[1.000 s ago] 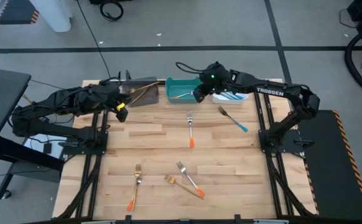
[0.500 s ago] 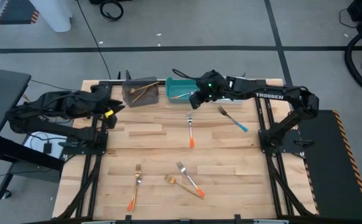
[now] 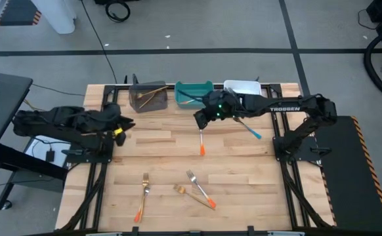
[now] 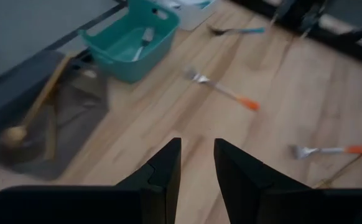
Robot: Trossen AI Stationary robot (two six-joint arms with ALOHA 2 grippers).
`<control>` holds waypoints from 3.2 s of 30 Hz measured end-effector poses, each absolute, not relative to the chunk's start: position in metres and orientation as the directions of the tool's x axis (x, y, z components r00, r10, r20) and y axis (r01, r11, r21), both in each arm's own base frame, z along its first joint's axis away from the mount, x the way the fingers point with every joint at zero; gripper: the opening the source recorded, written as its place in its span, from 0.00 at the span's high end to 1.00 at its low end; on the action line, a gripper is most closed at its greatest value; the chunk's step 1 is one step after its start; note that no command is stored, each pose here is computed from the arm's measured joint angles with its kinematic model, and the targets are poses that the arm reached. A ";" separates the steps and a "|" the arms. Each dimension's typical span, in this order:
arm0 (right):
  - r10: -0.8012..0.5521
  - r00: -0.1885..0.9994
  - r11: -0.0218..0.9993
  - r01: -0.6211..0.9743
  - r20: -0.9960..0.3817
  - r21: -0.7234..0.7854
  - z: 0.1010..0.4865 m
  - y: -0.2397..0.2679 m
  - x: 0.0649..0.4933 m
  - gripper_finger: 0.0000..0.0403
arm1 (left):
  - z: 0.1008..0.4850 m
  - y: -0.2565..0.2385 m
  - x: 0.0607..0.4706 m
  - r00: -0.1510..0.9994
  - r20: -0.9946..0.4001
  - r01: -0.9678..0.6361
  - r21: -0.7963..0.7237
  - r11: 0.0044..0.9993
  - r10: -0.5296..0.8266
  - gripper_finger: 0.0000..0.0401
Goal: Sort silverware by color (type)
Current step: Put the orange fork into the blue bin
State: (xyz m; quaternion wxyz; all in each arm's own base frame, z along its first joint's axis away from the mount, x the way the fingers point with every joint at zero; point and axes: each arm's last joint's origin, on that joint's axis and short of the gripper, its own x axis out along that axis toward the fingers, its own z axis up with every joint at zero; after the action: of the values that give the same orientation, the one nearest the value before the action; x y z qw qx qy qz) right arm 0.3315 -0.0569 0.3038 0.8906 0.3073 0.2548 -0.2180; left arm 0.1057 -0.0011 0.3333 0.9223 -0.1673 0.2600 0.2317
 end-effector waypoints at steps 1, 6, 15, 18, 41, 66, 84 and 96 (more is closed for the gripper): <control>-0.229 0.776 0.712 0.545 -0.587 0.443 0.304 -0.053 0.332 0.78 | 0.329 -0.002 0.107 0.773 -0.540 -0.507 -0.210 0.836 0.333 0.74; -0.226 0.789 0.692 0.543 -0.572 0.475 0.305 -0.037 0.335 0.78 | 0.310 -0.008 0.112 0.844 -0.455 -0.446 -0.298 0.844 0.285 0.74; -0.260 0.779 0.681 0.566 -0.570 0.464 0.305 -0.022 0.336 0.78 | 0.304 -0.014 0.128 0.936 -0.233 -0.329 -0.313 0.891 0.264 0.74; -0.257 0.762 0.682 0.579 -0.594 0.447 0.302 -0.020 0.334 0.78 | 0.306 -0.014 0.131 0.952 -0.161 -0.299 -0.314 0.901 0.260 0.74; -0.254 0.653 0.624 0.674 -0.713 0.395 0.290 0.003 0.323 0.78 | 0.308 -0.015 0.133 0.958 -0.120 -0.284 -0.337 0.897 0.259 0.74; -0.241 0.640 0.586 0.695 -0.729 0.416 0.261 0.004 0.348 0.78 | 0.306 -0.015 0.135 0.957 -0.134 -0.290 -0.330 0.898 0.259 0.74; -0.132 0.674 0.617 0.630 -0.727 0.472 0.230 0.004 0.376 0.78 | 0.302 -0.017 0.146 0.952 -0.158 -0.299 -0.325 0.897 0.260 0.74; -0.144 0.657 0.641 0.631 -0.740 0.436 0.228 -0.013 0.375 0.78 | 0.305 -0.017 0.146 0.957 -0.132 -0.290 -0.338 0.895 0.260 0.74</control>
State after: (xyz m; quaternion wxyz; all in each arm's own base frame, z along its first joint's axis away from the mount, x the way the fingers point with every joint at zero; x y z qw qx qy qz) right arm 0.3749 -0.0125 0.2282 0.8383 0.3550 0.3432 -0.2313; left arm 0.1462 -0.0172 0.3051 0.9726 -0.1801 0.0418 0.1412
